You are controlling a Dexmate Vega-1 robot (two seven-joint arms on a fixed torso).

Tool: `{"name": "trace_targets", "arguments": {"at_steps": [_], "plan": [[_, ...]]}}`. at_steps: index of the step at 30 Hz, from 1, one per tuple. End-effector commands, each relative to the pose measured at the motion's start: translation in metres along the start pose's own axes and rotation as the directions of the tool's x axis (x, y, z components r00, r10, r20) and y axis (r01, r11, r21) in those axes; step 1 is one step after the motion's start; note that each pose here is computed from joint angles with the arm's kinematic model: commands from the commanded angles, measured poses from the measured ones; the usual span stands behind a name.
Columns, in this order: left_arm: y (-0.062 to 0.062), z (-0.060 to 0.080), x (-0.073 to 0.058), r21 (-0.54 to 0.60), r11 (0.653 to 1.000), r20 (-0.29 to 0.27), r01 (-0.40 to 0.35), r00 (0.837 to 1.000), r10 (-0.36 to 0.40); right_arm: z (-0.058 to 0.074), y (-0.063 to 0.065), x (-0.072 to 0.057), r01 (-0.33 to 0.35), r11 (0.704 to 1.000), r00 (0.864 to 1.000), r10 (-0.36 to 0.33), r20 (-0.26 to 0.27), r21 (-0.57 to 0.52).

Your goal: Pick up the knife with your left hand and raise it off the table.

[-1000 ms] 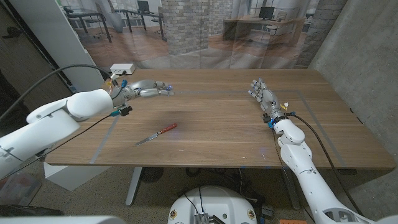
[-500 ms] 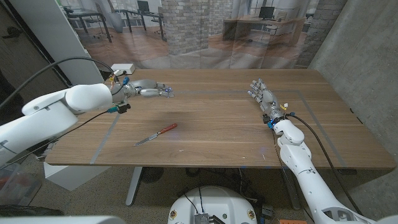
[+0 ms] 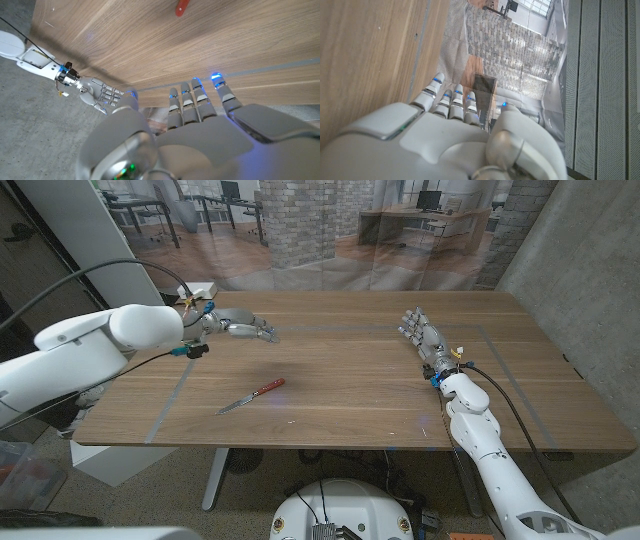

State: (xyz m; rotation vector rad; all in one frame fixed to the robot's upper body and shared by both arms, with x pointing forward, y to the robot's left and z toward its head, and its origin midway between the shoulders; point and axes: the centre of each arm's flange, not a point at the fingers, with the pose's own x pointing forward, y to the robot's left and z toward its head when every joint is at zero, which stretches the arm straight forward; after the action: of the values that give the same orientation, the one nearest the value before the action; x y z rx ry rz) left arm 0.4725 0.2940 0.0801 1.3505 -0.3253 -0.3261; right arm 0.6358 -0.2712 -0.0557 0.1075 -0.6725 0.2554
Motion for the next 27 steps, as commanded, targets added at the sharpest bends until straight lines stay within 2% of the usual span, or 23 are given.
{"name": "trace_targets", "arguments": {"at_steps": [1,11,27], "plan": [[0.006,0.013,-0.001,0.106,0.994,-0.097,0.019,0.995,-0.009,-0.004,-0.003,0.001,-0.004,1.0,1.0,0.004,-0.002,0.01],[0.006,0.016,0.002,0.158,0.987,-0.15,0.018,0.989,0.006,-0.006,-0.006,0.001,0.001,1.0,1.0,-0.001,-0.004,0.017],[0.005,0.028,0.009,0.282,0.959,-0.248,0.039,0.968,0.034,-0.009,-0.008,0.003,0.001,1.0,1.0,-0.001,0.001,0.03]]}}
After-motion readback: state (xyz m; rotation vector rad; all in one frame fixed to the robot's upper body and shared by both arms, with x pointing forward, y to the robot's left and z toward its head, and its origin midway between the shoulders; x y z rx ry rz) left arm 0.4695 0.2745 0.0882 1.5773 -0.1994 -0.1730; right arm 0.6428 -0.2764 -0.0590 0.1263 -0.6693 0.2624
